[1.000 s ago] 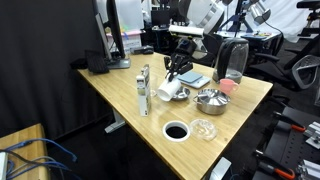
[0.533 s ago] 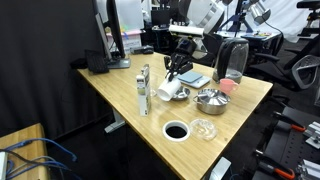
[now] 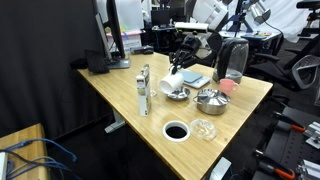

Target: Pour the contents in the white mug onto the silver pan

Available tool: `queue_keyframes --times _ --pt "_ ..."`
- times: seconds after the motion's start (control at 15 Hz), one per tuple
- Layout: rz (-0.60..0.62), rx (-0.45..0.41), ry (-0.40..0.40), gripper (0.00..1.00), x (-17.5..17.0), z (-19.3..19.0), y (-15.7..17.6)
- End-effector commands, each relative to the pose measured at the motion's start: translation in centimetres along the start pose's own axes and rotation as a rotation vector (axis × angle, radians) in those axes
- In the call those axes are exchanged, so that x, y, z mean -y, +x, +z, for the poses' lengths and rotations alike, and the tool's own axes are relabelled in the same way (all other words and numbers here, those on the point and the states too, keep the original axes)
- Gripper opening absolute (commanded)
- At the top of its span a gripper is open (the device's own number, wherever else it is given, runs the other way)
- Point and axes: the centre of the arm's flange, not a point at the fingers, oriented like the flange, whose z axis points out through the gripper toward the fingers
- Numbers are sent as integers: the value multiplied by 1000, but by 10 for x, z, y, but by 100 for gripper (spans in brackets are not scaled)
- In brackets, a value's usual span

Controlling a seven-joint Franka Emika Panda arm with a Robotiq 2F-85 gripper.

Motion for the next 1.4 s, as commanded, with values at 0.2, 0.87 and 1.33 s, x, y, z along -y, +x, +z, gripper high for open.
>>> queue_keyframes --times 0.2,0.87,1.33 --pt "68 162 52 2 4 -14 20" --pt "89 242 74 2 2 -15 26" --pt "104 258 92 2 -1 -20 35"
